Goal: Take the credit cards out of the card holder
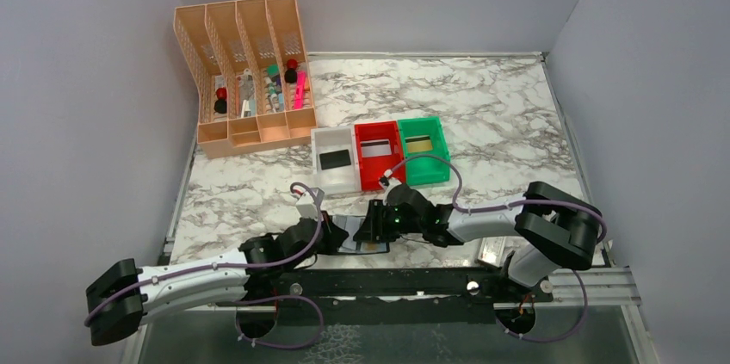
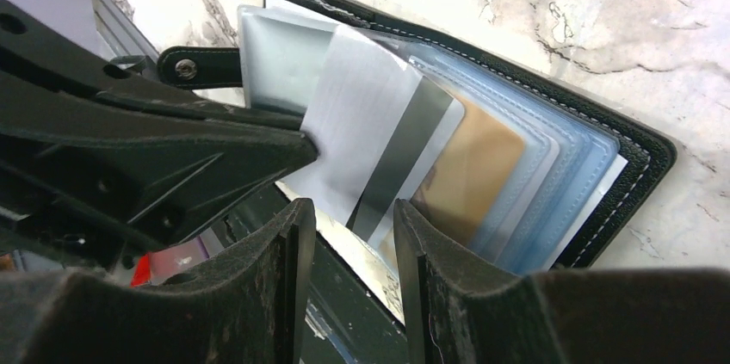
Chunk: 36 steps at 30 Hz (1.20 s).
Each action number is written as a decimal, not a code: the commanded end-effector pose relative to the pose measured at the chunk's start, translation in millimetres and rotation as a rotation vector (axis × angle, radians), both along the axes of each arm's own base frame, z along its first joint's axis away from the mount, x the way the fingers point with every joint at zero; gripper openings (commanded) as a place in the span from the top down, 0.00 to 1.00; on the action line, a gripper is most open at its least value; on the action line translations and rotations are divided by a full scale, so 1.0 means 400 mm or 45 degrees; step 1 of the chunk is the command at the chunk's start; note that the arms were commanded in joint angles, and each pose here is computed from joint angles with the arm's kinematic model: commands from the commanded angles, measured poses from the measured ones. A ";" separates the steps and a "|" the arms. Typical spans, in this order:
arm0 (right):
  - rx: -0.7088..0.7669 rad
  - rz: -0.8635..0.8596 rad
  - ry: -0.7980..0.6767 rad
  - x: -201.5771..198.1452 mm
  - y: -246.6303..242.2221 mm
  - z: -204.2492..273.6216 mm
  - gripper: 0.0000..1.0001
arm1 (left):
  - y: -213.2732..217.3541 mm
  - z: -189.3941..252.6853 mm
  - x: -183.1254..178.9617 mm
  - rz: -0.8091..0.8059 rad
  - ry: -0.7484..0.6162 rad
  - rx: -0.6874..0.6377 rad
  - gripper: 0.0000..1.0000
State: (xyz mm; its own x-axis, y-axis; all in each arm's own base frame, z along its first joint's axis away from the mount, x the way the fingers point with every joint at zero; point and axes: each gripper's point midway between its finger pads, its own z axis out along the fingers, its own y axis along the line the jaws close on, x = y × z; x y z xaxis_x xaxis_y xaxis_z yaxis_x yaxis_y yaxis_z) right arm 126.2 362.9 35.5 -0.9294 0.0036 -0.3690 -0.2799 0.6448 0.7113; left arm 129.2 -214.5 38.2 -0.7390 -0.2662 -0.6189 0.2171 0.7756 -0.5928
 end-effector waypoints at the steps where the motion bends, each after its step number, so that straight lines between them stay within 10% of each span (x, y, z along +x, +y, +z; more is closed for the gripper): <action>1: -0.334 -0.093 0.017 -0.007 -0.120 -0.127 0.55 | -0.016 0.063 -0.014 -0.006 0.028 -0.056 1.00; 36: -0.184 -0.088 -0.070 0.021 -0.067 -0.035 0.50 | -0.050 0.054 -0.028 -0.083 0.030 -0.119 1.00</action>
